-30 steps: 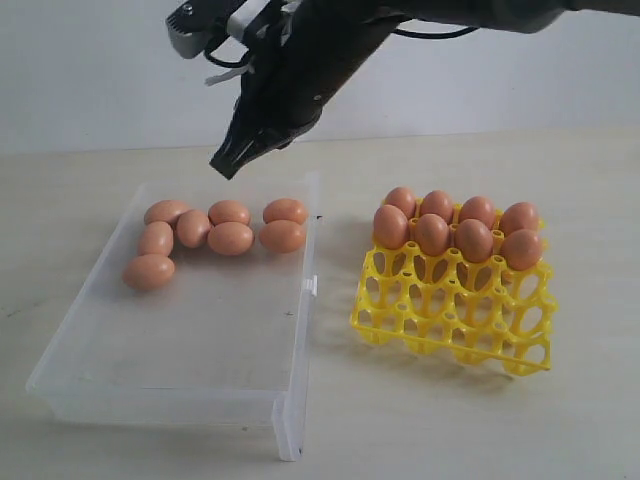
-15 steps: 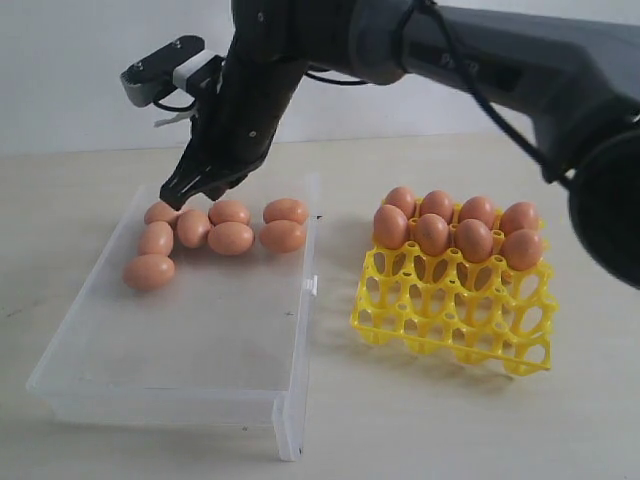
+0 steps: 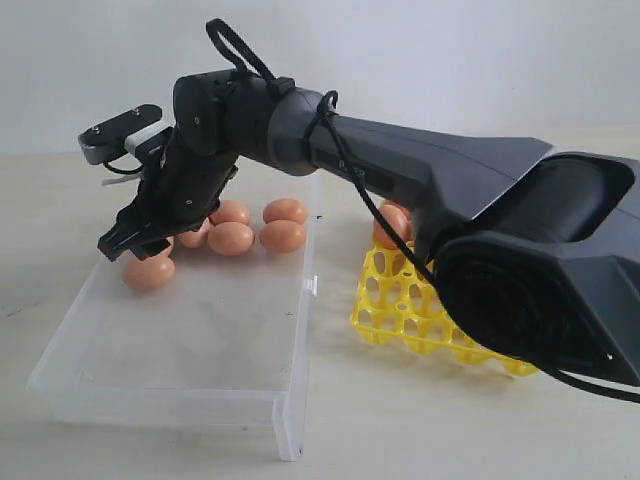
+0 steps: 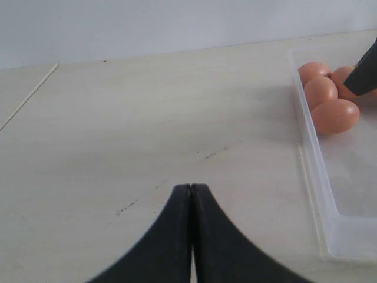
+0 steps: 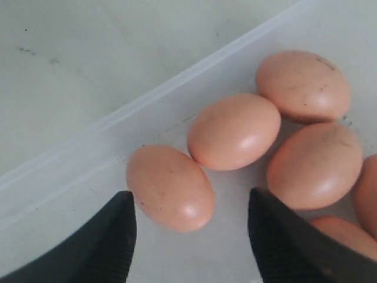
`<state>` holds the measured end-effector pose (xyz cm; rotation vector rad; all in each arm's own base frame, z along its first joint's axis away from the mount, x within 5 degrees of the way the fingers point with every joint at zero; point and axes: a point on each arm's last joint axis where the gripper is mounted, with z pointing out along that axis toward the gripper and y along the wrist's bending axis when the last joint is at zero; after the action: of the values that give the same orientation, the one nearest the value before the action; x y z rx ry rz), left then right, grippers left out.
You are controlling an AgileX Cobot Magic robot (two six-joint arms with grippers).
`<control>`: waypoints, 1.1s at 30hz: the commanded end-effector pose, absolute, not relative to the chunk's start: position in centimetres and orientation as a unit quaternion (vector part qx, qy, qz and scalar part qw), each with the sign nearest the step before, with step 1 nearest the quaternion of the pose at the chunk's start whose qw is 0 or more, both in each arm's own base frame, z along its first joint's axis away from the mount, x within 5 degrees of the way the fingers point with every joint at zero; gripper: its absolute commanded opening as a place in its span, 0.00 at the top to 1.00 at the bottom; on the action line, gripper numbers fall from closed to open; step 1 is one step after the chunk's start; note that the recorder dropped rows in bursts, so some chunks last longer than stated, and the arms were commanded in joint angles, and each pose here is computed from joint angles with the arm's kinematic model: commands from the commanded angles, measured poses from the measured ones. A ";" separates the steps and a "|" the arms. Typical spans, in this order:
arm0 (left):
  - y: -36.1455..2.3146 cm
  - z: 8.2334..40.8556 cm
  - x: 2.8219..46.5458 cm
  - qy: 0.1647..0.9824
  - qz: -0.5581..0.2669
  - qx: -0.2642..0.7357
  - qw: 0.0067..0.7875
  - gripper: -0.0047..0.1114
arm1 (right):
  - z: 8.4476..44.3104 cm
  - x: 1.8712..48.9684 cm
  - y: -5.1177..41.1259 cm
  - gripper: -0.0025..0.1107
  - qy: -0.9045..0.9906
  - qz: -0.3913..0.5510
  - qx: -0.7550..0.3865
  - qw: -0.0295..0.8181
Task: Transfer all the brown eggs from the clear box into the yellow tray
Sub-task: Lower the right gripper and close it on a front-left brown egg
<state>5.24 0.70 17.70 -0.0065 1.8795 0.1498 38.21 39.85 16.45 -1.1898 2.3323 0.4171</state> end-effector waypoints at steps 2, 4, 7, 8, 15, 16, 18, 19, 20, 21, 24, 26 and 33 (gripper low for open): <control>0.6 17.9 5.2 0.802 0.059 -0.003 0.594 0.96 | 15.8 37.9 40.8 0.48 0.851 0.170 -0.430 0.247; 0.6 17.9 5.2 0.802 0.059 -0.003 0.594 0.96 | 15.0 37.7 41.1 0.48 0.852 0.169 -0.433 0.242; 0.6 17.9 5.2 0.802 0.059 -0.003 0.594 0.96 | 14.1 37.9 41.2 0.48 0.852 0.168 -0.432 0.243; 0.6 17.9 5.2 0.802 0.059 -0.003 0.594 0.96 | 13.7 37.9 41.3 0.48 0.853 0.168 -0.432 0.242; 0.6 17.9 5.2 0.802 0.059 -0.003 0.594 0.96 | 12.2 38.1 41.5 0.48 0.853 0.174 -0.427 0.244; 0.6 17.9 5.2 0.802 0.059 -0.003 0.594 0.96 | 12.0 38.1 41.5 0.48 0.854 0.174 -0.427 0.242; 0.6 17.9 5.2 0.802 0.059 -0.003 0.594 0.96 | 11.6 38.1 41.6 0.48 0.854 0.176 -0.426 0.242; 0.6 17.9 5.2 0.802 0.059 -0.003 0.594 0.96 | 11.6 38.1 41.6 0.48 0.854 0.178 -0.424 0.244; 0.6 17.9 5.2 0.802 0.059 -0.003 0.594 0.96 | 11.5 38.2 41.7 0.49 0.854 0.179 -0.423 0.246; 0.6 17.9 5.2 0.802 0.059 -0.003 0.594 0.96 | 11.6 38.2 41.7 0.50 0.853 0.181 -0.422 0.249; 0.6 17.9 5.2 0.802 0.059 -0.003 0.594 0.96 | 11.7 38.2 41.9 0.59 0.848 0.187 -0.425 0.257; 0.6 17.9 5.2 0.802 0.059 -0.003 0.594 0.96 | 11.7 38.2 41.9 0.70 0.848 0.187 -0.425 0.257; 0.6 17.9 5.2 0.802 0.059 -0.003 0.594 0.96 | 11.5 38.0 41.7 0.98 0.845 0.180 -0.440 0.244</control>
<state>5.24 0.70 17.70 -0.0065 1.8795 0.1498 38.14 41.60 11.17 -1.1807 2.3204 0.4896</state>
